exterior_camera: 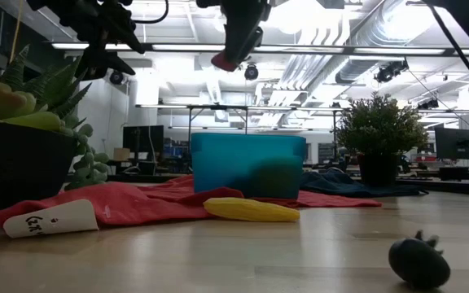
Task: Pick and placing Produce into tupperware
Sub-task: Put the strawberry into the blue bin
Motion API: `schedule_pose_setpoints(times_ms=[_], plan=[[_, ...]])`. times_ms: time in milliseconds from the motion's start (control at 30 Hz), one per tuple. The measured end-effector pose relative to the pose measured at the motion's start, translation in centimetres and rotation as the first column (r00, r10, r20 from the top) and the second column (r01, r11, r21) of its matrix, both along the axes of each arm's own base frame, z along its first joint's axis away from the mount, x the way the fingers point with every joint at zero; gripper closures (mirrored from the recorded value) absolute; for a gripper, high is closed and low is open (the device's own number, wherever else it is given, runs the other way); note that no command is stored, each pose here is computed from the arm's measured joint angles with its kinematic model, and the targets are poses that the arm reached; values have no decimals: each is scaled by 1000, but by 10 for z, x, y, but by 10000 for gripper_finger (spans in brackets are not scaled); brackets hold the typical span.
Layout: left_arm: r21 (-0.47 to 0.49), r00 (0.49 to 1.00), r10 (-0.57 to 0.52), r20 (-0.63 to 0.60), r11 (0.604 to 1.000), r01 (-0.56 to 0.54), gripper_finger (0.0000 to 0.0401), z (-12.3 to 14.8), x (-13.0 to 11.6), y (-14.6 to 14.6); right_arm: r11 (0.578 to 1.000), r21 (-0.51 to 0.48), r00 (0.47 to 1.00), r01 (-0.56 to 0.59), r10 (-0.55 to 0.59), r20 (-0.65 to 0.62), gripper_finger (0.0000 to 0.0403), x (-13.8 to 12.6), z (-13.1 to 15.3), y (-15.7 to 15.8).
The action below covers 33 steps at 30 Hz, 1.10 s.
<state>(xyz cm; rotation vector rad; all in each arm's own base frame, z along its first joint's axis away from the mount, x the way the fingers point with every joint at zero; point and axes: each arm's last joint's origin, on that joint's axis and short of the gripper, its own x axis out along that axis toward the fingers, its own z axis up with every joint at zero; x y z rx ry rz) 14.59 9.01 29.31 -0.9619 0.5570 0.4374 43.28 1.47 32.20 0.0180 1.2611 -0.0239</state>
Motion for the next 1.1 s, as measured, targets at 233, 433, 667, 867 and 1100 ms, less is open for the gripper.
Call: schedule_pose_setpoints(times_ms=[233,433,667,867,1100], plan=[[2,1000,-2,-1,1000,2,208,0,0,0,1000,-3,1000,-9,9,-4,265,1,-2,0],[7,1000,-6,-2,1000,6,208,0,0,0,1000,-16,1000,-10,10,1,265,3,-6,-1],[8,1000,-7,-2,1000,7,208,0,0,0,1000,-22,995,-13,11,-103,265,1,-38,-1],[8,1000,-8,-3,1000,8,208,0,0,0,1000,5,995,-21,21,-98,265,5,-54,3],[8,1000,-8,-3,1000,8,208,0,0,0,1000,8,991,-23,24,-133,265,3,-73,3]])
